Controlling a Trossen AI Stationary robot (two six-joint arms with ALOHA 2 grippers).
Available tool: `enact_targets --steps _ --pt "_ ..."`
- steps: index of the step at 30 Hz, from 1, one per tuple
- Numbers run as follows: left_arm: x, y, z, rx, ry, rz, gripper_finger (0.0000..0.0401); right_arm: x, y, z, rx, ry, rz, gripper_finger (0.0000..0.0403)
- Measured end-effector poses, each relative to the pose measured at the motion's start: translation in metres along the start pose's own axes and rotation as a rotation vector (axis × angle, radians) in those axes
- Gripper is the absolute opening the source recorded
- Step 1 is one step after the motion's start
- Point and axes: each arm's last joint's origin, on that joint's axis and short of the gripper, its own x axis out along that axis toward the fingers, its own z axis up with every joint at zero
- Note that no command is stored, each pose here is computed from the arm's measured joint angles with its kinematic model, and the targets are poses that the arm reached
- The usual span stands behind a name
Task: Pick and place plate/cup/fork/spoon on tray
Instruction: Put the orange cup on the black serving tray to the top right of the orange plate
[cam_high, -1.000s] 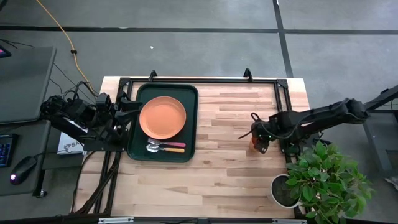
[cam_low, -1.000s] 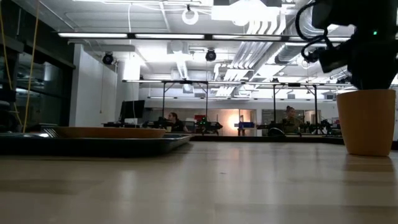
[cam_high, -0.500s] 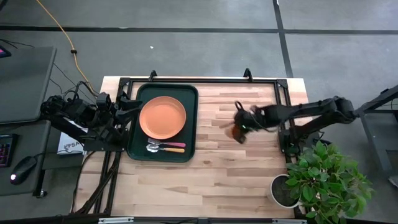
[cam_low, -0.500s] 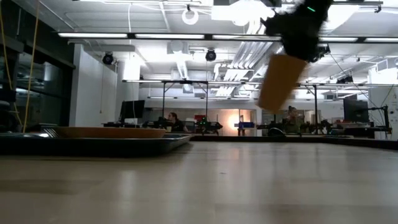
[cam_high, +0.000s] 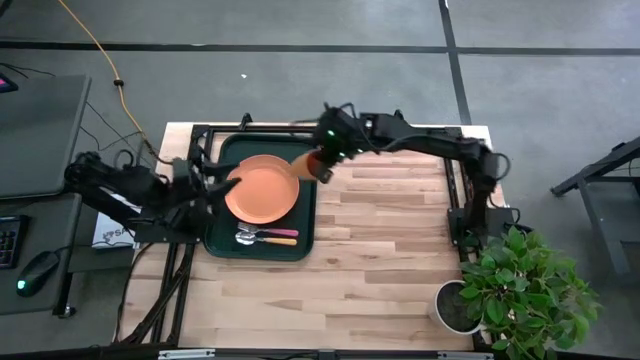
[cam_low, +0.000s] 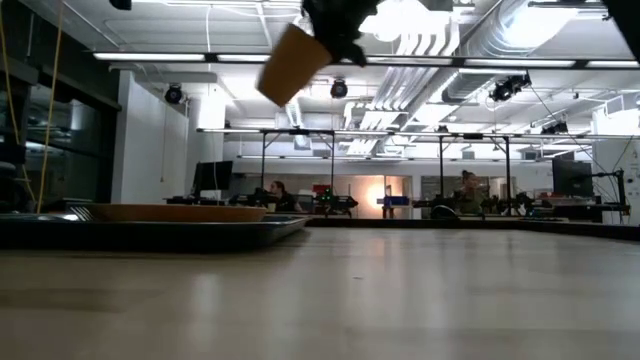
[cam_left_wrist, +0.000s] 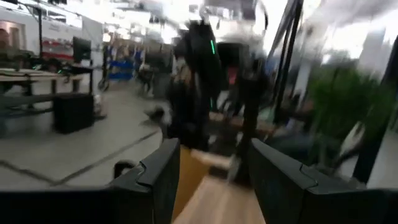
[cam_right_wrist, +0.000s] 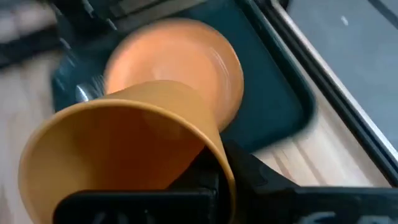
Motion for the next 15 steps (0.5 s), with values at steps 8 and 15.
enact_targets --steps 8,15 --pt "0.005 -0.004 0.001 -0.037 -0.027 0.023 0.0172 0.069 -0.024 0.04 -0.011 -0.04 -0.058 0.0001" --pt "0.004 -0.003 0.014 -0.145 -0.136 0.022 0.0172 0.138 -0.065 0.039 0.078 -0.129 -0.09 0.0"
